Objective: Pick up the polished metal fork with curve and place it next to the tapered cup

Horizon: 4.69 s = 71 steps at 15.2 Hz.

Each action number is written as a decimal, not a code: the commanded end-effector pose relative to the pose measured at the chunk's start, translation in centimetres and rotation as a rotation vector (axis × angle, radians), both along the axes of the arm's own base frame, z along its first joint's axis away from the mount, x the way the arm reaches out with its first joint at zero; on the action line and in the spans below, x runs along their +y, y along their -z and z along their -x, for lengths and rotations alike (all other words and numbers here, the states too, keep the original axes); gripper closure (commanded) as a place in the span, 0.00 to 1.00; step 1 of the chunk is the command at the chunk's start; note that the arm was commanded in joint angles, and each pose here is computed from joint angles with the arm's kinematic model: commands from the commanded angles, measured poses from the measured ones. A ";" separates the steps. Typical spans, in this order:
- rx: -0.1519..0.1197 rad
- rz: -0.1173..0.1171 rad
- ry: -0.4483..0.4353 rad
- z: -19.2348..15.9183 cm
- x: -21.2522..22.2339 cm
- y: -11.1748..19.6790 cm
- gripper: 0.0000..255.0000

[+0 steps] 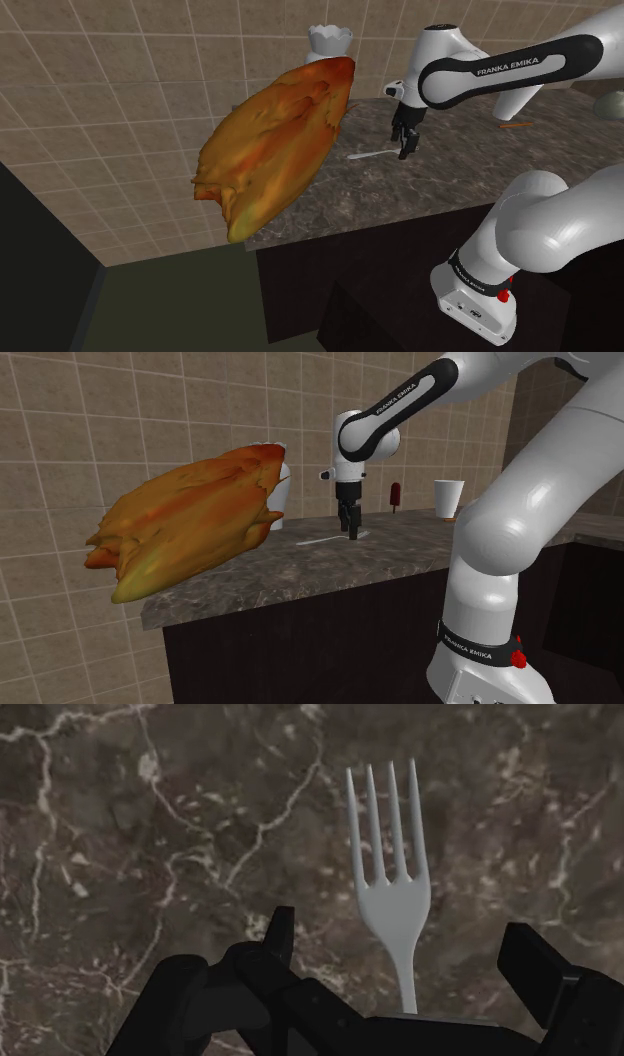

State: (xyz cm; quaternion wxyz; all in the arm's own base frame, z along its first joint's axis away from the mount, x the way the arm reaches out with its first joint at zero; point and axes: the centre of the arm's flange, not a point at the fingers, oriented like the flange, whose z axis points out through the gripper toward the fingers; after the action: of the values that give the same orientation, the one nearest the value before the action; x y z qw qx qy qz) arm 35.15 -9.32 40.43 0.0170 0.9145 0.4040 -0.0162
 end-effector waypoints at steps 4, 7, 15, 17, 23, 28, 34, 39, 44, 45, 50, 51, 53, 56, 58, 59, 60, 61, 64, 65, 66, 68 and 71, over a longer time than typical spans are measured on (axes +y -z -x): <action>0.000 0.000 0.000 0.0 0.0 0.0 1.00; 0.000 0.000 0.000 0.0 0.0 0.0 1.00; 0.000 0.000 0.000 0.0 0.0 -2.6 1.00; 0.000 0.000 0.000 0.0 0.0 -3.7 1.00; 0.000 0.000 0.000 0.0 0.0 -6.9 1.00; 0.000 0.000 0.000 0.0 0.0 -9.5 1.00; 0.000 0.000 0.000 0.0 0.0 -12.7 1.00; 0.000 0.000 0.000 0.0 0.0 -15.3 1.00; 0.000 0.000 0.000 0.0 0.0 -17.9 1.00; 0.000 0.000 0.000 0.0 0.0 -18.5 1.00; 0.000 0.000 0.000 0.0 0.0 -21.1 1.00; 0.000 0.000 0.000 0.0 0.0 -21.6 1.00; 0.000 0.000 0.000 0.0 0.0 -22.7 1.00; 0.000 0.000 0.000 1.1 -2.4 -23.0 1.00; 0.000 0.000 0.000 2.1 -4.8 -23.1 1.00; 0.000 0.000 0.000 2.6 -6.1 -23.1 1.00; 0.000 0.000 0.000 3.2 -7.3 -23.1 1.00; 0.000 0.000 0.000 3.7 -8.5 -23.1 1.00; 0.000 0.000 0.000 5.3 -12.1 -23.1 1.00; 0.000 0.000 0.000 5.8 -13.3 -23.1 1.00; 0.000 0.000 0.000 6.3 -14.5 -23.1 1.00; 0.000 0.000 0.000 7.4 -16.9 -23.1 1.00; 0.000 0.000 0.000 9.0 -20.6 -23.1 1.00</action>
State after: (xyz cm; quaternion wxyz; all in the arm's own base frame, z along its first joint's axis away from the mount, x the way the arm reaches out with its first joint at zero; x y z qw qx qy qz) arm 26.93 -28.92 63.75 0.0171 0.9149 0.4030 -0.0159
